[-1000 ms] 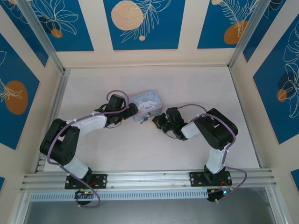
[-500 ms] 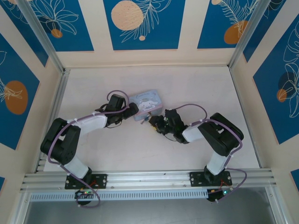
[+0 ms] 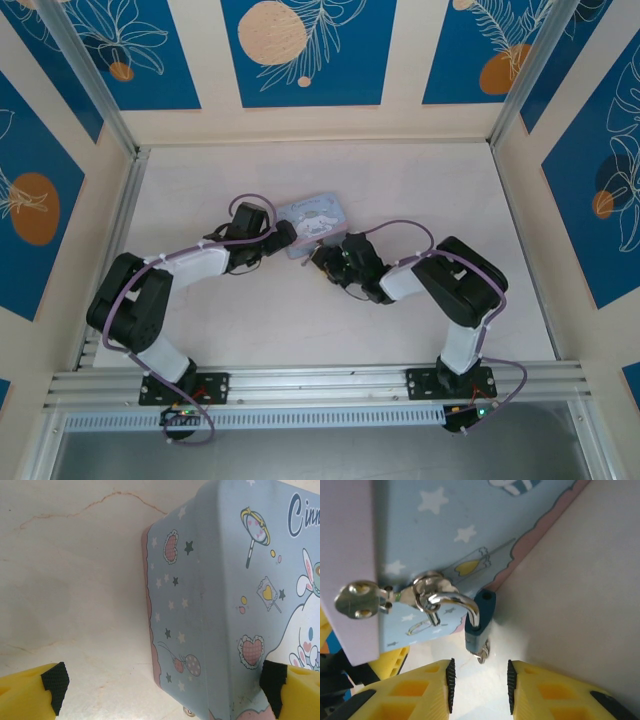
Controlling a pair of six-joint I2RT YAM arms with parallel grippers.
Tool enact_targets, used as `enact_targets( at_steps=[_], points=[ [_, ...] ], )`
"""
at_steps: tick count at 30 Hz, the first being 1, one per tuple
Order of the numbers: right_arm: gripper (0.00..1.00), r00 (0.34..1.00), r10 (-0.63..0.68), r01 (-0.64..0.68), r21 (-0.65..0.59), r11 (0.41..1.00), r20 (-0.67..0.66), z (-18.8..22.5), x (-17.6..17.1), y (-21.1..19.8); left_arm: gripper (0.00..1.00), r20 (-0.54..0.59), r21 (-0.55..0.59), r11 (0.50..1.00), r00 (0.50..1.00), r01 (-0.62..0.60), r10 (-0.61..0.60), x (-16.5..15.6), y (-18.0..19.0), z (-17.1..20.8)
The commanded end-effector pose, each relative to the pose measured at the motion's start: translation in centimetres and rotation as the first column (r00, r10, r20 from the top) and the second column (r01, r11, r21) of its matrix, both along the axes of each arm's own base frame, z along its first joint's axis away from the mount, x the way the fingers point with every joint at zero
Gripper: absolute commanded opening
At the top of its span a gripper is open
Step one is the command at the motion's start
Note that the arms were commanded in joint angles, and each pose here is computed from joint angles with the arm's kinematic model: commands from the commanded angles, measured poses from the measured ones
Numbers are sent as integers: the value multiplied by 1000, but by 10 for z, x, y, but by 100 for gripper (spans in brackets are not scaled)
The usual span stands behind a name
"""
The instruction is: Unlock the padlock with the key
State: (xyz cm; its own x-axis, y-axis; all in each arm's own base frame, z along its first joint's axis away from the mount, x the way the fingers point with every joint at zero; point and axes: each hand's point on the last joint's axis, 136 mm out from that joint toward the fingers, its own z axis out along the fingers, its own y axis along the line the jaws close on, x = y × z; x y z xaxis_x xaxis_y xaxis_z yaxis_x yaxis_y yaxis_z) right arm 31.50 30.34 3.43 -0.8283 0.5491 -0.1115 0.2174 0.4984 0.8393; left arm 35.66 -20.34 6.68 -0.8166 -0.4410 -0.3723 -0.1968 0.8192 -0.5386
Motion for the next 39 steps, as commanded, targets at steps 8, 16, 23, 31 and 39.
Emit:
enact_targets(
  at_steps=[8,16,23,31,39],
  points=[
    [32,998,-46,43,-85,995,-31,-16,13,0,100,-151,80,997,989,21,-9,-32,12,-44],
    [23,993,-90,79,-140,987,-77,-28,12,-5,100,-152,76,997,988,20,-8,-32,11,-45],
    [3,992,-104,93,-139,986,-73,-25,14,-7,100,-163,81,997,987,18,-5,-34,12,-48],
    [0,984,-170,168,-52,984,-48,-4,29,-5,100,-192,100,995,981,9,11,-38,16,-54],
    [0,961,-275,277,37,960,-38,19,57,-20,99,-235,123,992,972,9,20,-43,19,-62]
  ],
)
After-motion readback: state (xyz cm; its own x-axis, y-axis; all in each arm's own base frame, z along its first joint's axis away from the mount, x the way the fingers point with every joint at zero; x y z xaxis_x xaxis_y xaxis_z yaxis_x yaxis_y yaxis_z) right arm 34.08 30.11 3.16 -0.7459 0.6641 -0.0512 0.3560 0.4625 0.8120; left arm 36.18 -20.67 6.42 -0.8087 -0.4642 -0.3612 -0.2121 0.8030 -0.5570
